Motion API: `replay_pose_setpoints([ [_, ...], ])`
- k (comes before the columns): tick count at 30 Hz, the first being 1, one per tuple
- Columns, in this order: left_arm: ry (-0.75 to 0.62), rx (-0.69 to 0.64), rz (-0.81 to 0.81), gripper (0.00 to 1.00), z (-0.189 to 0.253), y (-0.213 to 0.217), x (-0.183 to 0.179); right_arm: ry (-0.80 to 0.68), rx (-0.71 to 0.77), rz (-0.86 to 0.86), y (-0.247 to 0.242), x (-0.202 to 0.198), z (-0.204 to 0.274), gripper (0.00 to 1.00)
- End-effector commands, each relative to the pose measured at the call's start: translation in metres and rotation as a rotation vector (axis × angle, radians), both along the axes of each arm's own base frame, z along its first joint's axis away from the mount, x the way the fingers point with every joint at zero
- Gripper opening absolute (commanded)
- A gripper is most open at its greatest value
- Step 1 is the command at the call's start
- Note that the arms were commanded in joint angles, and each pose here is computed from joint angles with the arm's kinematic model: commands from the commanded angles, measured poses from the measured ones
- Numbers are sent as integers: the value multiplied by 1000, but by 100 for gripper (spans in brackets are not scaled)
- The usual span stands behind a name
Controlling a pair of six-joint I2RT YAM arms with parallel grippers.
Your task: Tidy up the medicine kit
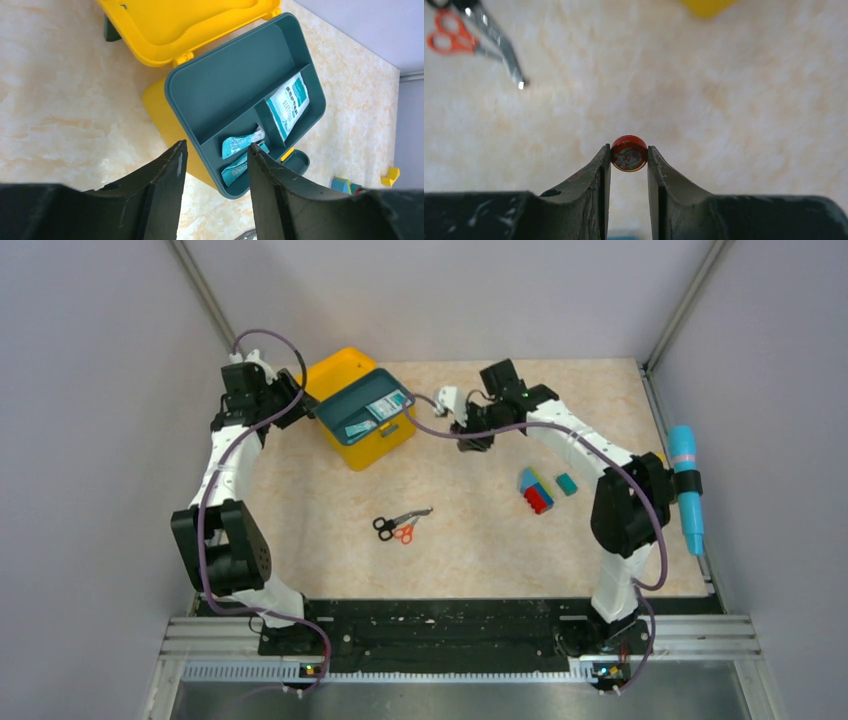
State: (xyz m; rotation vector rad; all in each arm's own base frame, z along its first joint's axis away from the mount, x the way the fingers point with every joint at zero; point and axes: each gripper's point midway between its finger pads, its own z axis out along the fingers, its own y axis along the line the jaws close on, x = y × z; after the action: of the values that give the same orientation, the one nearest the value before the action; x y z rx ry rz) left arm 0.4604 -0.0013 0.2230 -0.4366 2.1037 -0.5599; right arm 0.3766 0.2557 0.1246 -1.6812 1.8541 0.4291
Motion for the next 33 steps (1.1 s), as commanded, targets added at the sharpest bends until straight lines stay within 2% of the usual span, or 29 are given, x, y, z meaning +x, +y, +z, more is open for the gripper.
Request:
replay_pose_setpoints([
  [1, -61, 32, 20, 52, 19, 14, -10, -36, 287, 59, 85, 20, 74, 19],
  [9, -50, 69, 95, 52, 20, 49, -34, -98, 590, 74, 194, 53, 128, 19],
  [14, -26, 75, 121, 52, 15, 59, -50, -155, 833, 33, 227, 68, 155, 20],
  [17, -11, 75, 122, 52, 11, 60, -56, -164, 926, 12, 239, 71, 155, 24],
  [19, -3, 67, 119, 52, 9, 58, -57, -164, 959, -13, 244, 73, 150, 26],
  [20, -4, 62, 115, 52, 10, 57, -57, -170, 970, -18, 245, 74, 147, 31],
  [24, -5, 52, 105, 52, 10, 55, -54, -156, 959, -34, 245, 73, 132, 60],
  [25, -4, 48, 102, 52, 9, 55, -54, -150, 954, -29, 244, 72, 130, 64],
  [29, -14, 29, 63, 53, 5, 47, -55, -127, 950, -41, 236, 73, 141, 66],
  [33, -128, 54, -142, 53, 14, 17, -62, -120, 950, -32, 215, 69, 171, 66],
])
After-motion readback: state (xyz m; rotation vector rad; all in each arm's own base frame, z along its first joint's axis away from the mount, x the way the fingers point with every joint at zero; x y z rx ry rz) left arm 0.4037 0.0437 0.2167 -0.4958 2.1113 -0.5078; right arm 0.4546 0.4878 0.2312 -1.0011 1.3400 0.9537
